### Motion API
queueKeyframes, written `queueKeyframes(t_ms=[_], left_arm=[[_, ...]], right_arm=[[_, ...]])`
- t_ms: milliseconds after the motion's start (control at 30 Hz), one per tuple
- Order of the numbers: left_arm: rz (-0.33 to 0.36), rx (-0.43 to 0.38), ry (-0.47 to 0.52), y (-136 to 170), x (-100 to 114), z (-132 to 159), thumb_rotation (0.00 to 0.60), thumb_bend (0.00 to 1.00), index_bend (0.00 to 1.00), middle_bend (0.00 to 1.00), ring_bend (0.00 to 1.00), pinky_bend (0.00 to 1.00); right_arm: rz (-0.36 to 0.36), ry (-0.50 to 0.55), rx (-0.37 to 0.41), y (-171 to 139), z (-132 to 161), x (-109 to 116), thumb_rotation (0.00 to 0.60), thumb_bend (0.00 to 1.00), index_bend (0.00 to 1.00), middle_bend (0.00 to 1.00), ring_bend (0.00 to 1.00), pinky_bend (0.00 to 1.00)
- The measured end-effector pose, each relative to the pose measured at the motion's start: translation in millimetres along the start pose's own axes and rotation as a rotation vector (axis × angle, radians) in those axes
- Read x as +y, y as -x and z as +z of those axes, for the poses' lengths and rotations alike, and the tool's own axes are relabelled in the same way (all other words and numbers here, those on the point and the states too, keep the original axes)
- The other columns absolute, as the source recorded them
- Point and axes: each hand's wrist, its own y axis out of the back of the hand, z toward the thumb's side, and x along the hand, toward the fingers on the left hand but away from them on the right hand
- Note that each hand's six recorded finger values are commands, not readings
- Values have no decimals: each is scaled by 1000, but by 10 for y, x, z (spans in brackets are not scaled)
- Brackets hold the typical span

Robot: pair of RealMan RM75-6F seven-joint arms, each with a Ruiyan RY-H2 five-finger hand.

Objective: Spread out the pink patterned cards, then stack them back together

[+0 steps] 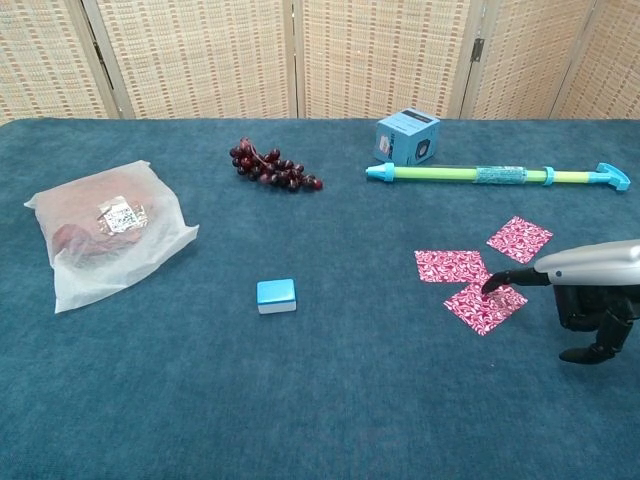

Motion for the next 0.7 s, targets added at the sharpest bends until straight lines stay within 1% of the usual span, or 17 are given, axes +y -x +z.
queueKeyframes(t_ms=[200, 333, 467, 700], left_arm=[[-3, 1, -1, 1, -6, -4, 600, 184, 138, 43, 46, 151], [-2, -4, 2, -5, -7, 12, 600, 184, 138, 43, 46, 151], [-1, -6, 3, -5, -6, 19, 600, 185, 138, 43, 46, 151], [-2, 1, 3, 15, 0, -3, 600, 184, 138, 43, 46, 151]], right_arm=[[19, -7, -1, -134, -20, -52, 600, 385, 39, 976, 1000, 1000], [-4, -7, -3, -167, -24, -14, 600, 385, 39, 976, 1000, 1000], [-33, -23, -9, -123, -39, 35, 600, 385, 39, 976, 1000, 1000], [-31, -20, -23, 34, -59, 35, 600, 385, 39, 972, 1000, 1000]])
